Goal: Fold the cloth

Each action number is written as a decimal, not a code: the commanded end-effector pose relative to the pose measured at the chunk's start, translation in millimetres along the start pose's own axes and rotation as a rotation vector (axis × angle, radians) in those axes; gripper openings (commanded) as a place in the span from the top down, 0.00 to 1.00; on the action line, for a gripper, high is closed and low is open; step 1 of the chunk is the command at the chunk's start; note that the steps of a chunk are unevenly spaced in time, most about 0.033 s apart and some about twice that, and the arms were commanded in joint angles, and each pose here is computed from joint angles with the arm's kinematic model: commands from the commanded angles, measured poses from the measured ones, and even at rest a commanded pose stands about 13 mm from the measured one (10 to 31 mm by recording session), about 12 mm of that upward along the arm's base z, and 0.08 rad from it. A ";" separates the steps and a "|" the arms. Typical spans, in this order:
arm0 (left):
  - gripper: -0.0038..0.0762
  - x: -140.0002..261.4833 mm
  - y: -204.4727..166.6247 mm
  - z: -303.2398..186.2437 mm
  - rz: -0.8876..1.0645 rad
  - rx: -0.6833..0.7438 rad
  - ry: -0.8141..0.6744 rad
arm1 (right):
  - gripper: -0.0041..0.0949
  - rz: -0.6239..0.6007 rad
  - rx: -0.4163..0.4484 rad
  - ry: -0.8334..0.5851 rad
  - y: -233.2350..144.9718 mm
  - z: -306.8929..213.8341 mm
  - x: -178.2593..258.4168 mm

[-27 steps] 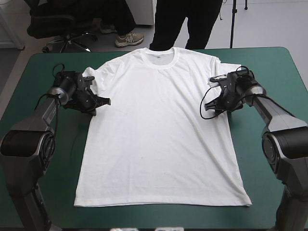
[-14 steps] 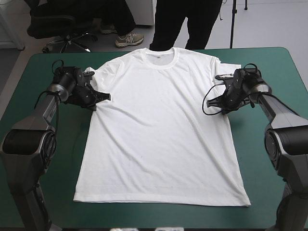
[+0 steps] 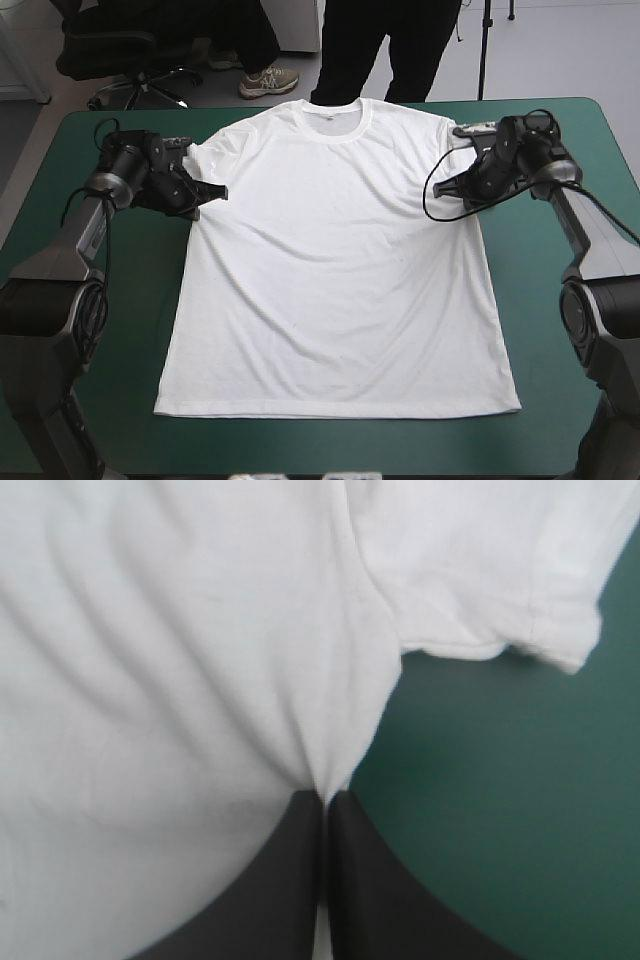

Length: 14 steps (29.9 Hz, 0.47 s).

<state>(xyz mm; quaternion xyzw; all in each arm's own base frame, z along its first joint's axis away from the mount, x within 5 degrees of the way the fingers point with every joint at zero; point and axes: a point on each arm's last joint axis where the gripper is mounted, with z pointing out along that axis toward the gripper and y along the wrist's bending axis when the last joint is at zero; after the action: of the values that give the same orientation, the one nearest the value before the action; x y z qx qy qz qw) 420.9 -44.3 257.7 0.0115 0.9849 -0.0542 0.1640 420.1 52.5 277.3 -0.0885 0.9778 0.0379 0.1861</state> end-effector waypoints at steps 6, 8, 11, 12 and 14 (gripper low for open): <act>0.97 6.7 -11.8 -123.2 0.050 0.034 -0.309 | 0.98 -0.023 0.015 -0.323 5.9 -128.6 -8.2; 0.97 12.3 -13.1 -145.2 0.054 0.038 -0.366 | 0.98 -0.027 0.020 -0.370 7.4 -148.2 -4.4; 0.97 23.8 -15.0 -180.0 0.061 0.044 -0.456 | 0.98 -0.033 0.026 -0.441 9.9 -178.3 3.0; 0.97 28.4 -15.6 -192.0 0.070 0.044 -0.489 | 0.98 -0.035 0.026 -0.473 11.1 -191.1 6.2; 0.97 37.1 -16.7 -212.6 0.074 0.050 -0.547 | 0.98 -0.038 0.029 -0.518 12.7 -208.5 10.8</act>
<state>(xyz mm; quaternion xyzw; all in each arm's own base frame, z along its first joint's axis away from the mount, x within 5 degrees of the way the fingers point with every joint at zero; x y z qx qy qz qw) 345.6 -38.3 398.5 0.0321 0.9391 -0.0648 0.3360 363.1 47.1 415.5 -0.0918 0.9328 0.0452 0.3457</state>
